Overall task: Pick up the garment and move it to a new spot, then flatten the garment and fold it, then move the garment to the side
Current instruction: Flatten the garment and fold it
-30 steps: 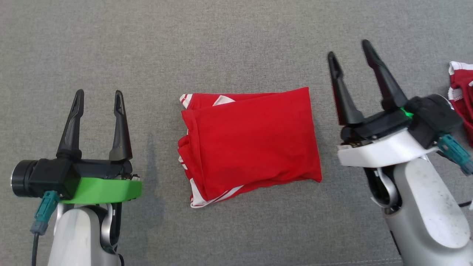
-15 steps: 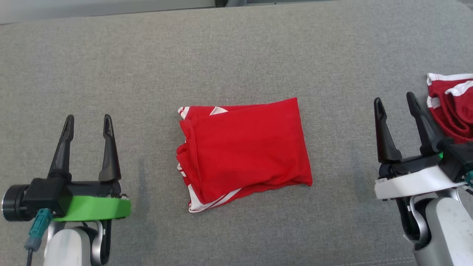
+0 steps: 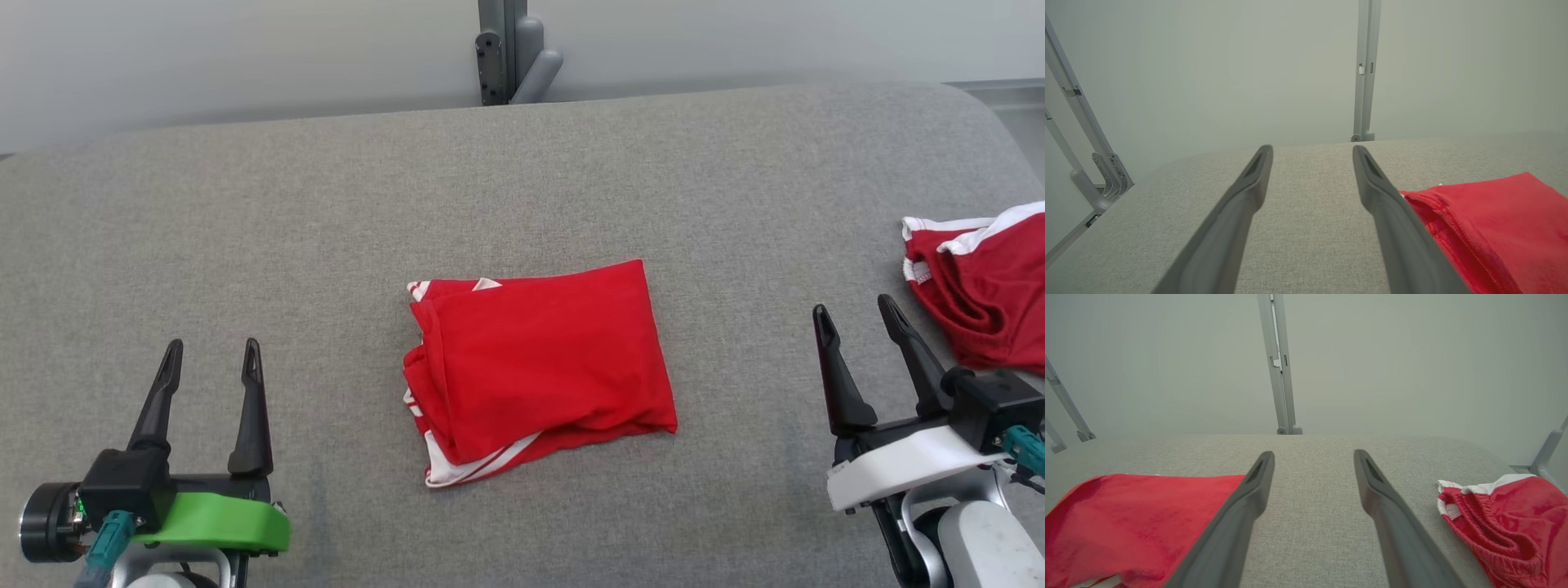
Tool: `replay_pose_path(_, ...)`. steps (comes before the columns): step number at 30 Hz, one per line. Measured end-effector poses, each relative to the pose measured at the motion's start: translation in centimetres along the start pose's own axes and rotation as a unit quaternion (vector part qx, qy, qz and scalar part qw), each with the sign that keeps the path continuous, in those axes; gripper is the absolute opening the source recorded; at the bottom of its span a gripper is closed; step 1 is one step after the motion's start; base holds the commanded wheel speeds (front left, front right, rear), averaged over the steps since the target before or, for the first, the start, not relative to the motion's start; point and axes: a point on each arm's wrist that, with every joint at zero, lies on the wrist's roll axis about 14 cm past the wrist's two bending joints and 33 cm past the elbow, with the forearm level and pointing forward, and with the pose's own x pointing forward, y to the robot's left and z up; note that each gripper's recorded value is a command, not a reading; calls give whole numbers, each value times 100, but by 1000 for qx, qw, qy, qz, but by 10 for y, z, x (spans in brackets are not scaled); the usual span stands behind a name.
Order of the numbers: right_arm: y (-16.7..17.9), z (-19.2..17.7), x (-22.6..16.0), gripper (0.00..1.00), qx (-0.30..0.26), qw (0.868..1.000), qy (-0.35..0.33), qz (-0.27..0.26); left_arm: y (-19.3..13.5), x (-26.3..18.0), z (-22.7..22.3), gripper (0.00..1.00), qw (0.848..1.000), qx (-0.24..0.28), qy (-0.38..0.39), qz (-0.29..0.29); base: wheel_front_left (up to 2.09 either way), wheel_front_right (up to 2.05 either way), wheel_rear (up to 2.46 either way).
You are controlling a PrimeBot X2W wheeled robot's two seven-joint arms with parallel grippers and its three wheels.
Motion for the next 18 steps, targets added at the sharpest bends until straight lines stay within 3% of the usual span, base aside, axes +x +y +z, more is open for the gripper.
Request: replay_pose_path(18,-7,16,-33,100,-4,1000,-7,-19,-2,-29,14,100,1000,-4,4,-1,0,0,0)
